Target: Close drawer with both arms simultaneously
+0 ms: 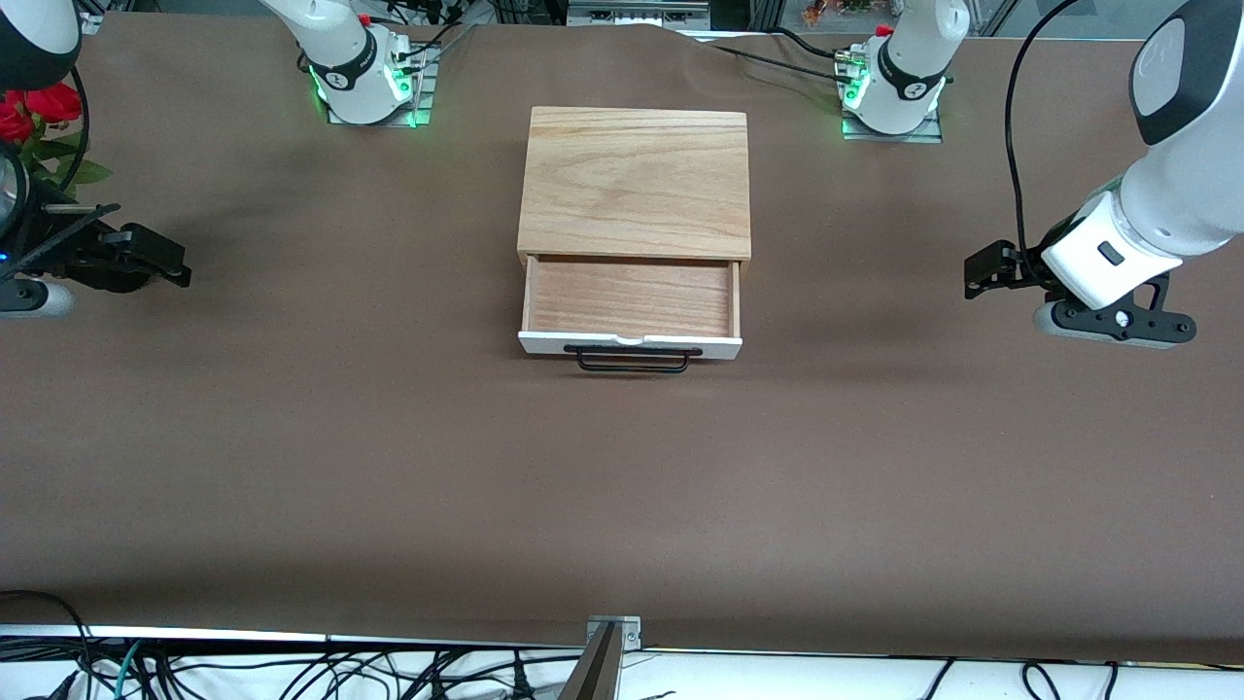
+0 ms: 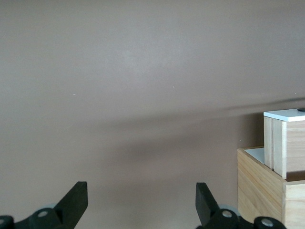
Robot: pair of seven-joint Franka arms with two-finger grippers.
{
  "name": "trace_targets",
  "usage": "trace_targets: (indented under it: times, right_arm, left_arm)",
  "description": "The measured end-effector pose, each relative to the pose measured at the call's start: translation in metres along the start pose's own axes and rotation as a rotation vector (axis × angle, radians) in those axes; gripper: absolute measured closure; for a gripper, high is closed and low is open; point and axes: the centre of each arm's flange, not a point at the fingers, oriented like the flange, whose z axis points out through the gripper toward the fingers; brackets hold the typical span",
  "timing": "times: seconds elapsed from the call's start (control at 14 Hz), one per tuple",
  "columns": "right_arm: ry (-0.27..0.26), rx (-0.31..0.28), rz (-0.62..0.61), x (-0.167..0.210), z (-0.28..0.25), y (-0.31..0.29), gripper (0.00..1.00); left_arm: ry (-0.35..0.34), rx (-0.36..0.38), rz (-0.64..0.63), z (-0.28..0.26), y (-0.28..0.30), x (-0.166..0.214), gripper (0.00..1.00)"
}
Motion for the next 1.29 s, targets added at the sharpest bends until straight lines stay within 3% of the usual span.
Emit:
trace_targets:
  times: [0.29,0.5,0.86,1.14,1.29]
  right_arm:
    - [-0.018,0.000,-0.004,0.007,0.014,-0.005,0.00]
    - [-0.010,0.000,-0.048,0.014,0.023,-0.033,0.00]
    - [0.052,0.018,-0.172,0.034,0.053,-0.118,0.00]
    - [0.051,0.106,-0.259,0.056,0.111,-0.208,0.00]
    - [0.076,0.145,-0.281,0.066,0.136,-0.242,0.00]
  left_arm:
    - [-0.021,-0.086,0.010,0.007,0.017,0.001,0.00]
    - [-0.051,-0.106,0.058,0.032,0.050,0.012,0.00]
    - [0.039,-0.239,0.078,0.093,0.108,0.057,0.00]
    - [0.086,-0.261,0.041,0.145,0.164,0.076,0.00]
    - [0.098,-0.269,0.024,0.168,0.194,0.079,0.00]
